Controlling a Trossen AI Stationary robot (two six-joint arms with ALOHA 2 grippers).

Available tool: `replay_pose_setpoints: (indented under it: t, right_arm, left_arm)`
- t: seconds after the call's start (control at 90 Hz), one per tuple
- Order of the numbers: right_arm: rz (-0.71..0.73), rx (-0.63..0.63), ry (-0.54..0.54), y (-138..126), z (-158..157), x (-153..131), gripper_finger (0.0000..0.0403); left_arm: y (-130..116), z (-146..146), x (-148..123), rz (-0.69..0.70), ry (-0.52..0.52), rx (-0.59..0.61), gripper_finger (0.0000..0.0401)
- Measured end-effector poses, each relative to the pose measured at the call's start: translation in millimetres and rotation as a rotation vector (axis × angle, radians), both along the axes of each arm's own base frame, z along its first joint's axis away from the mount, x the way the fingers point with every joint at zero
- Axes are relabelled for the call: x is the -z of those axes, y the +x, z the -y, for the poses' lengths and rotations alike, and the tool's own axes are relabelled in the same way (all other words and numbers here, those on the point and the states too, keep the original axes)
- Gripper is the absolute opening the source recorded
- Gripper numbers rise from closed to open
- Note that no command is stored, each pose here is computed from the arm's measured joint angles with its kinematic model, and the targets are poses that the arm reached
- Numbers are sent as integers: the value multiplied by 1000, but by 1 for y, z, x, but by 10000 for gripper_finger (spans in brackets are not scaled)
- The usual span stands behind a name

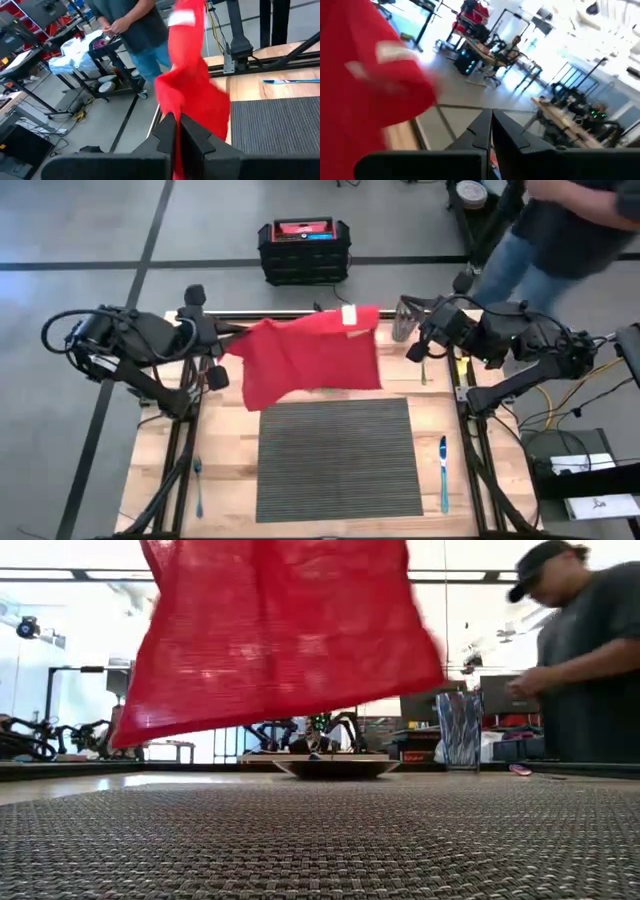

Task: Set table place
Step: Fold the red table napkin

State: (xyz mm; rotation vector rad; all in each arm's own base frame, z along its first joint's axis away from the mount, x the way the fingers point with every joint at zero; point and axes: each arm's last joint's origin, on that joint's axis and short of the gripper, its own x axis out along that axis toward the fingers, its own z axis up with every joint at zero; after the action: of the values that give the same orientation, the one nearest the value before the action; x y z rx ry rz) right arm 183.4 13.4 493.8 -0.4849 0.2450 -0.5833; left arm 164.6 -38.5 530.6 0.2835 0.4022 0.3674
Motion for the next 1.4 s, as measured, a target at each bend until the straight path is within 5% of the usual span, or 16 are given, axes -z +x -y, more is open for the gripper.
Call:
replay_pose_setpoints:
  t: [0.189,0.511,0.789,1.022,1.267,1.4]
  right_arm:
    - [-154,-97,157,-7,-24,30,0]
    - [-311,-213,288,11,-61,102,0]
    - [-287,-202,362,40,-71,200,9]
    - [-131,-351,523,80,-82,260,111]
    - [-109,-408,400,139,-103,296,233]
    - [-132,-323,347,173,-111,308,267]
  left_arm:
    - [36,27,42,-161,-54,65,0]
    - [103,61,129,-402,-81,-29,0]
    - [109,64,117,-357,-104,-22,0]
    - [105,62,99,-297,-125,-10,0]
    - [105,61,98,-293,-120,-10,0]
    - [106,61,98,-281,-114,-19,0]
